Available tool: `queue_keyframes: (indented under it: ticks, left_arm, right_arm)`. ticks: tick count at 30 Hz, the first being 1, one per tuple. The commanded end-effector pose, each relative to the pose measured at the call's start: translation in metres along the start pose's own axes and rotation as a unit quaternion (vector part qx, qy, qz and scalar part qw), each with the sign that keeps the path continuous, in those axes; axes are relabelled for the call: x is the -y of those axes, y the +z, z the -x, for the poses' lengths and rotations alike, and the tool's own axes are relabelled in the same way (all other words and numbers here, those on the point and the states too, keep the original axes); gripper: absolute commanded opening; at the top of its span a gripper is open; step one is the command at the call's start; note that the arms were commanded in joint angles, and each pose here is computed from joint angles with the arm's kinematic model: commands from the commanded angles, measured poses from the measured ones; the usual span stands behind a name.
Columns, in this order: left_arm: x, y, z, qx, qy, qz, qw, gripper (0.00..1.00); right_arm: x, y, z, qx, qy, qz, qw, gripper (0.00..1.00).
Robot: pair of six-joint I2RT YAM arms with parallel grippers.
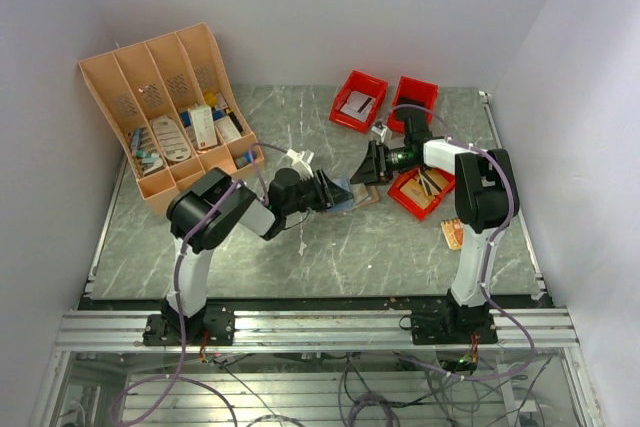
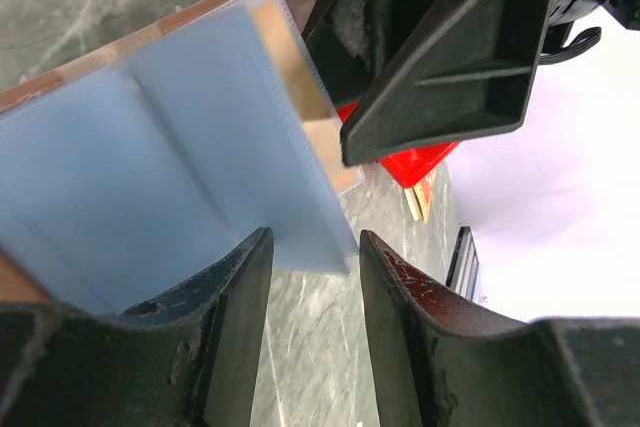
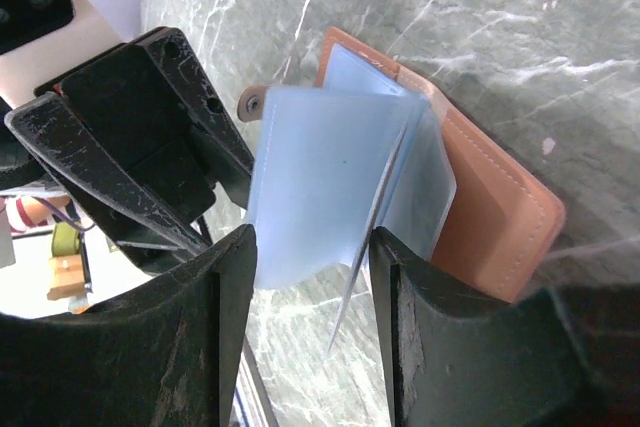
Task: Put the credit cards into the card holder
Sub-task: Turn over the card slot in the card holder.
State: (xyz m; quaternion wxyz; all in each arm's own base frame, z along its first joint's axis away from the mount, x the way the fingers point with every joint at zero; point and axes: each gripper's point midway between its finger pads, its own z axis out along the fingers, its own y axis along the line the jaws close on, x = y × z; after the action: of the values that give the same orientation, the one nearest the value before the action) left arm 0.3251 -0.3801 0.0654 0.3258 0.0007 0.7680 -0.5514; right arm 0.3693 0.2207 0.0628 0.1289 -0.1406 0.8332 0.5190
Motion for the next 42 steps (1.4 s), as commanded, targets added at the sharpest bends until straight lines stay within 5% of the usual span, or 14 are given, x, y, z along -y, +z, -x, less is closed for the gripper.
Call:
queue_keyframes:
  ticks: [1,9,13,17,21,25,28,34,42]
  left_arm:
    - [0.005,-0.011,0.017,0.031,0.028,0.021,0.999,0.51]
    - [-0.002,-0.044,0.032,0.054,0.069,0.105,0.991,0.49]
    - [0.006,-0.067,0.050,0.078,0.098,0.144,0.982,0.48]
    - [0.022,-0.084,0.067,0.103,0.126,0.156,0.974,0.48]
    - [0.044,-0.103,0.086,0.153,0.147,0.138,0.967,0.49]
    - [0.058,-0.122,0.101,0.206,0.135,0.114,0.963,0.67]
    - [0.058,-0.127,0.101,0.207,0.119,0.099,0.966,0.81]
    - [0.053,-0.129,0.084,0.163,0.121,0.086,0.975,0.81]
    - [0.050,-0.149,0.082,0.178,0.132,0.101,0.970,0.80]
  right_arm:
    - [0.007,-0.008,0.004,0.012,-0.005,-0.010,1.000,0.49]
    - [0.013,-0.021,0.018,0.029,-0.060,-0.078,0.995,0.49]
    - [0.014,-0.047,0.042,0.063,-0.150,-0.168,0.972,0.48]
    - [-0.010,-0.061,0.053,0.086,-0.232,-0.169,0.954,0.47]
    - [-0.035,-0.054,0.044,0.082,-0.307,-0.125,0.940,0.29]
    - [-0.049,-0.030,0.030,0.057,-0.359,-0.108,0.925,0.21]
    - [-0.037,-0.016,0.030,0.033,-0.344,-0.142,0.928,0.19]
    - [0.007,-0.002,0.018,-0.034,-0.297,-0.202,0.933,0.13]
    - [0.030,0.021,0.000,-0.086,-0.297,-0.232,0.922,0.02]
